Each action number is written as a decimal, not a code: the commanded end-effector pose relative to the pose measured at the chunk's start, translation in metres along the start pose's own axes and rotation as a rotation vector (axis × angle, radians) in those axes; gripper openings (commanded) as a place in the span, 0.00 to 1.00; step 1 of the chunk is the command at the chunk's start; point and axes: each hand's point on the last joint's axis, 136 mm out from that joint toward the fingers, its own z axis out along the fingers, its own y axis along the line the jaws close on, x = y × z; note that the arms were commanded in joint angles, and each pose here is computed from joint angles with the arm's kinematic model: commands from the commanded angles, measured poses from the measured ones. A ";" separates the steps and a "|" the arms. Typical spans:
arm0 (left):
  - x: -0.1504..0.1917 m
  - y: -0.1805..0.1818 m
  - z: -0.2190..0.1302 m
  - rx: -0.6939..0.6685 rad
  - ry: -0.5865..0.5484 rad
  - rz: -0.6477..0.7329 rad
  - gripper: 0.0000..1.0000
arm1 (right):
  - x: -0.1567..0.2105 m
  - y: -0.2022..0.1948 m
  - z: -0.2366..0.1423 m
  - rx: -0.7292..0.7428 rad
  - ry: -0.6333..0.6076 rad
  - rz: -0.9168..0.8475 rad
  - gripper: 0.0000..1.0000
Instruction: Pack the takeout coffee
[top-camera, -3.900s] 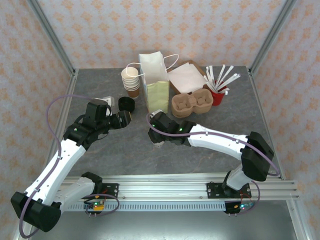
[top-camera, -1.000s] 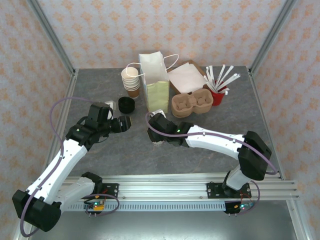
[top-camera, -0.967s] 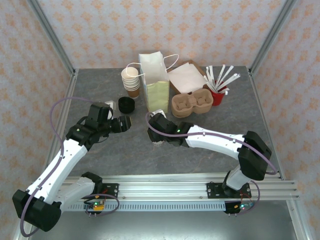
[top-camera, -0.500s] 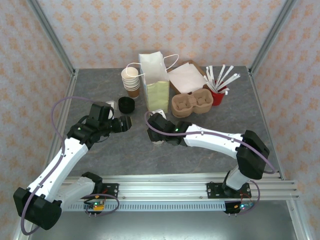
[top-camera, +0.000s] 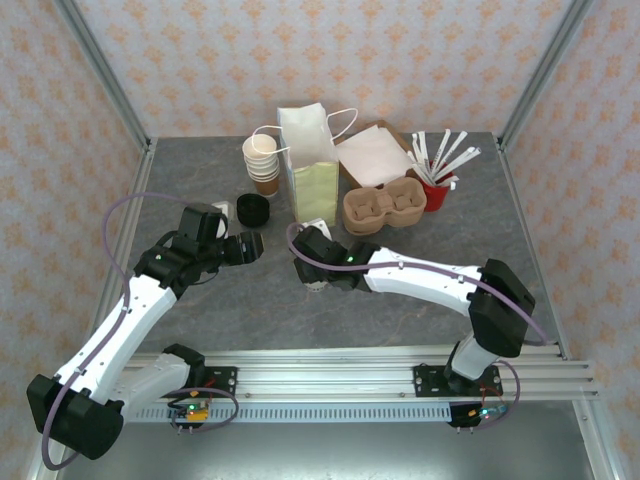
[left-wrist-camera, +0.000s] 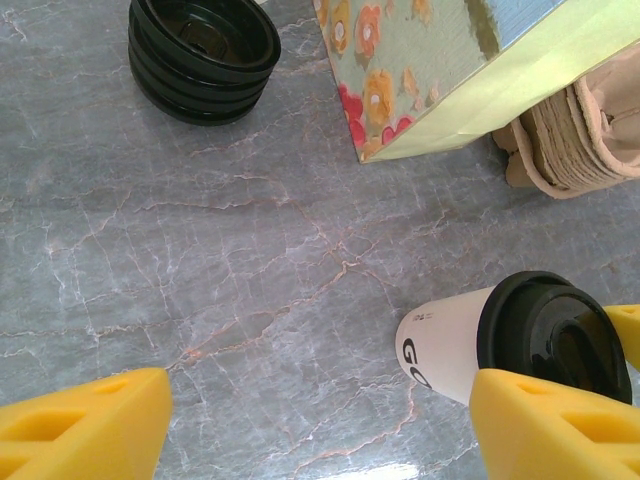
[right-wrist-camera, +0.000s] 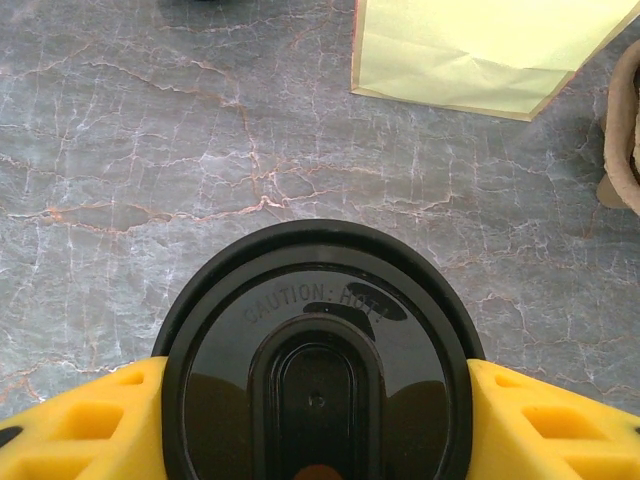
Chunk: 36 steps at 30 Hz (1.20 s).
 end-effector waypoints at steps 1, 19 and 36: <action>-0.001 0.000 -0.004 0.000 0.003 0.010 0.79 | 0.150 -0.077 0.018 0.292 0.555 -0.202 0.56; -0.003 -0.003 -0.005 0.012 -0.004 0.006 0.80 | 0.089 -0.045 0.011 0.170 0.369 -0.118 0.62; -0.009 -0.010 -0.010 0.030 -0.018 0.011 0.80 | 0.032 -0.033 -0.011 0.081 0.248 -0.030 0.75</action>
